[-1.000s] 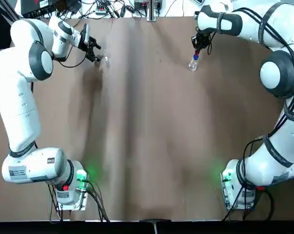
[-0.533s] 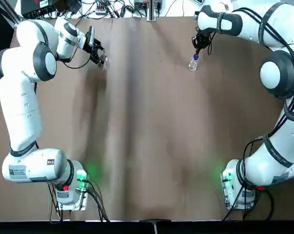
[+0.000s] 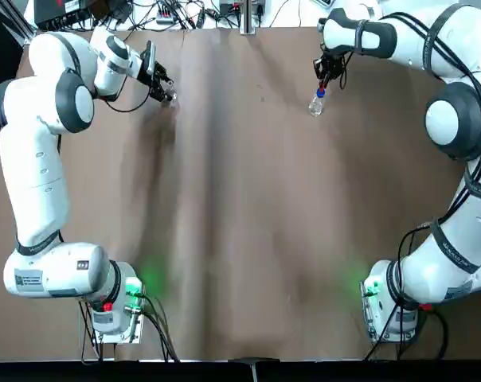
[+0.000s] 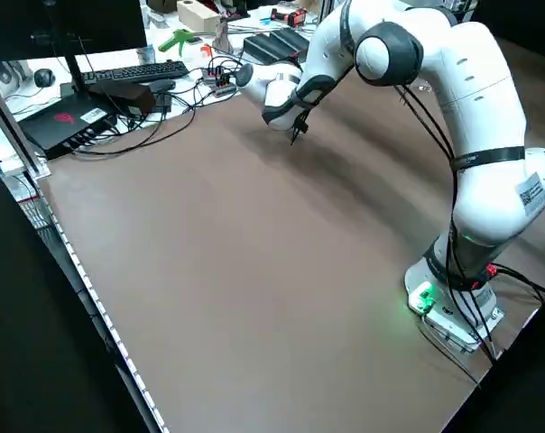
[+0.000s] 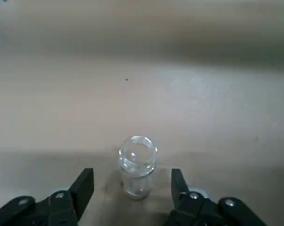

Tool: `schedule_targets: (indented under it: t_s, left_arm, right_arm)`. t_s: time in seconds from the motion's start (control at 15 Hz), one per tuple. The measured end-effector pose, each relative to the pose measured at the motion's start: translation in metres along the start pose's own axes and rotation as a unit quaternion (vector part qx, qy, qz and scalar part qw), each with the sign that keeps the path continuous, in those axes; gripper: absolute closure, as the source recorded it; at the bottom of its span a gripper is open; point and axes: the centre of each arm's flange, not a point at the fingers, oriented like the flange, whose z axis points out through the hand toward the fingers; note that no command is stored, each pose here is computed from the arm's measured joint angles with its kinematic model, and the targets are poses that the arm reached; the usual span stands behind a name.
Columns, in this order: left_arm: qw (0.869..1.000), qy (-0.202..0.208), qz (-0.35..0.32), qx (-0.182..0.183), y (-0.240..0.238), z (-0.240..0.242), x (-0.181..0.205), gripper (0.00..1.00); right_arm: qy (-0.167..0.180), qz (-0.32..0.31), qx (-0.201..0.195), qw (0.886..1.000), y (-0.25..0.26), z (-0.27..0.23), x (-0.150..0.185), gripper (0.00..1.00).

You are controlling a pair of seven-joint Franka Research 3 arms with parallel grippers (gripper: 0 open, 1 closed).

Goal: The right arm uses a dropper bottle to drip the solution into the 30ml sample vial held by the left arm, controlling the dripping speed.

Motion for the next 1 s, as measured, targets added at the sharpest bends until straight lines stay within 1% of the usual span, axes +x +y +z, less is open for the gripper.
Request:
schedule_targets:
  t_s: [0.07,0.13,0.2,0.33,0.53,0.6,1.0]
  left_arm:
    - [1.0,0.001,-0.001,0.001,0.0,0.0,0.0,0.25]
    - [1.0,0.002,-0.001,0.002,-0.001,0.0,0.0,0.3]
    - [1.0,0.002,-0.002,0.002,-0.001,0.0,0.0,0.32]
    - [1.0,0.002,-0.002,0.003,-0.001,0.0,0.0,0.36]
    - [1.0,0.008,-0.006,0.006,-0.001,0.0,0.002,0.38]
    - [1.0,0.011,-0.008,0.007,-0.001,0.001,0.003,0.42]
    - [1.0,0.012,-0.008,0.008,-0.001,0.001,0.003,0.44]
  right_arm:
    - [0.0,0.0,0.0,1.0,0.0,0.0,0.0,0.82]
    - [0.0,0.0,0.0,1.0,0.0,0.0,0.0,0.82]
    - [0.0,0.0,0.0,1.0,0.0,0.0,0.0,0.84]
    - [0.0,0.0,0.0,1.0,0.0,0.0,0.0,0.85]
    - [0.001,0.001,0.0,1.0,0.0,-0.002,0.001,0.88]
    - [0.002,0.002,0.0,1.0,0.001,-0.004,0.002,0.88]
    - [-0.008,0.002,-0.003,1.0,0.001,-0.018,0.002,0.88]
